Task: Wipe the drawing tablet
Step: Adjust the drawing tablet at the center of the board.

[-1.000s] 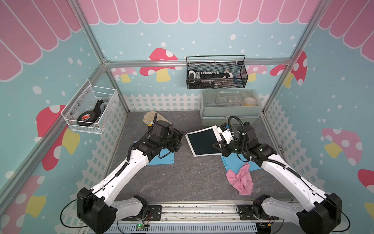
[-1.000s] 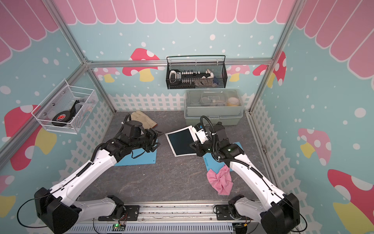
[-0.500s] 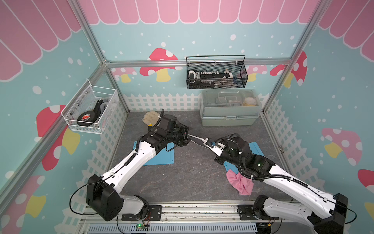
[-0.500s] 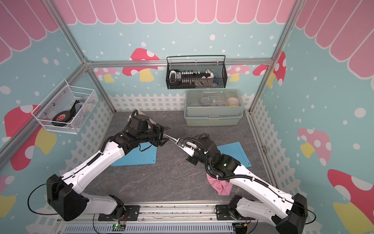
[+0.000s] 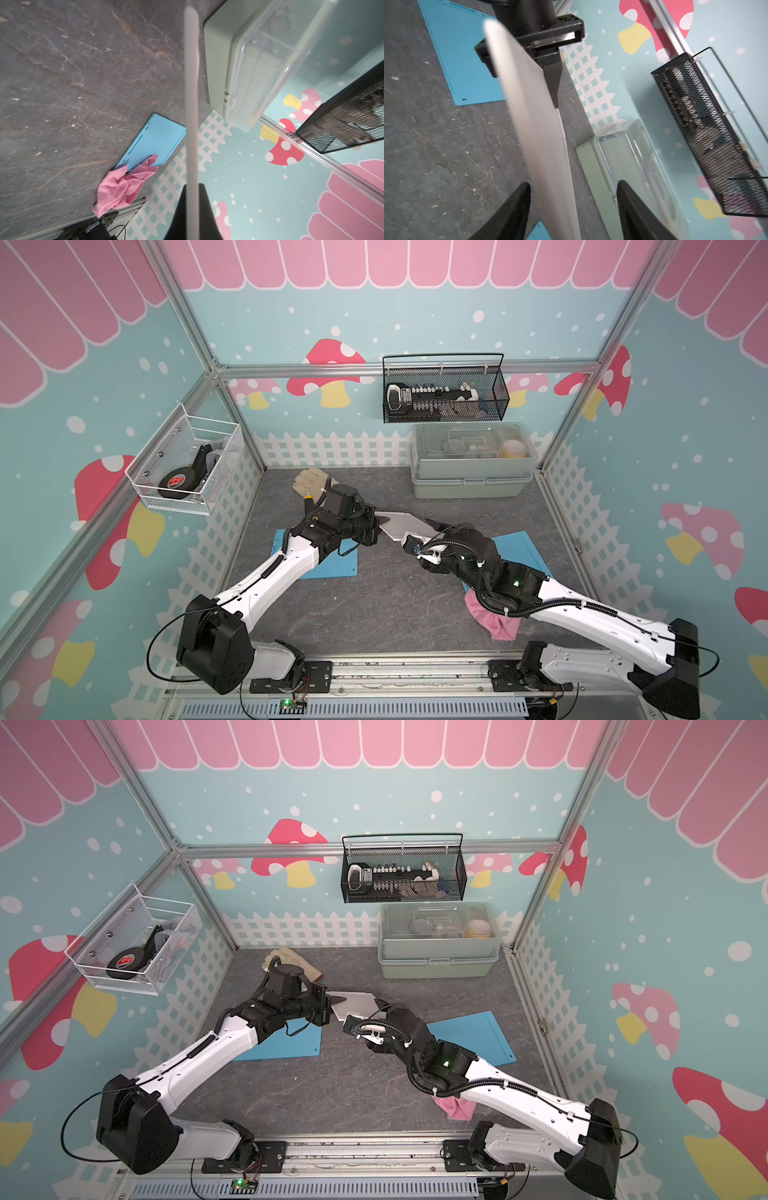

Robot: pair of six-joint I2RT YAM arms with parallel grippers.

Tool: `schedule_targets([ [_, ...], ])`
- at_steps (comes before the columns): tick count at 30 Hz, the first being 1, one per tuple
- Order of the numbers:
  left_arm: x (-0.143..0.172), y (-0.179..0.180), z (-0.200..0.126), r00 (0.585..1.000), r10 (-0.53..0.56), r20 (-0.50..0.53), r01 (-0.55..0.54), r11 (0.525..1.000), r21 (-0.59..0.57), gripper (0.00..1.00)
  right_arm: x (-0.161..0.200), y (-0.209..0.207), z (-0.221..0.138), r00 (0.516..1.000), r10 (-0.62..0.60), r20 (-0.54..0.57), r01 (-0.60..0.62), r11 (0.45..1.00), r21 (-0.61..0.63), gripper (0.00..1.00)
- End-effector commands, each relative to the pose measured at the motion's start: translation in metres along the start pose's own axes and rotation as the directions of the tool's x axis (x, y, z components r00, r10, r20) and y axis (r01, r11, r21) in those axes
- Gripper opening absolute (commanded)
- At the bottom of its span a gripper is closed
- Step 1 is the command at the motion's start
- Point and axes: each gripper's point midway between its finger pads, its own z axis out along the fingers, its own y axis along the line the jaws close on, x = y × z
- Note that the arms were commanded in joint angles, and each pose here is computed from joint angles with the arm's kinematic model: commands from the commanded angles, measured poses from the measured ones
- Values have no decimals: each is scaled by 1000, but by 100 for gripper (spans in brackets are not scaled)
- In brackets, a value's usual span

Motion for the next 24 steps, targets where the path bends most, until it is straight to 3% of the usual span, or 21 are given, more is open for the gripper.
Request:
schedule_targets([
  [1, -12, -54, -19, 1000, 23, 10, -24, 981, 193, 0, -22, -69, -31, 985, 164, 49, -171, 965, 199, 82],
  [4, -29, -80, -30, 995, 71, 74, -88, 959, 270, 0, -28, -88, -44, 919, 389, 58, -393, 899, 194, 81],
  [7, -39, -107, -42, 981, 120, 149, -168, 917, 361, 0, -23, -93, -47, 761, 648, 45, -643, 742, 190, 83],
  [9, -42, -123, -49, 973, 128, 190, -202, 871, 447, 0, -24, -89, -43, 551, 833, 48, -833, 545, 97, 83],
  [11, -44, -135, -56, 964, 131, 230, -234, 827, 511, 0, -29, -81, -34, 291, 956, 30, -956, 292, -19, 82],
  [14, -45, -146, -65, 947, 145, 286, -292, 755, 586, 0, -39, -66, -17, -64, 998, -9, -984, -64, -166, 78],
  [16, -47, -147, -68, 941, 143, 307, -312, 719, 621, 0, -48, -66, -11, -239, 971, 5, -934, -228, -275, 78],
  [18, -47, -144, -67, 942, 136, 308, -313, 691, 651, 0, -46, -72, -9, -386, 922, 38, -869, -350, -350, 77],
  [20, -45, -141, -63, 947, 132, 294, -303, 676, 672, 0, -45, -76, -5, -457, 888, 60, -827, -399, -396, 75],
  [24, -36, -132, -55, 950, 135, 282, -297, 670, 681, 0, -61, -75, 12, -492, 871, 13, -775, -431, -463, 73],
])
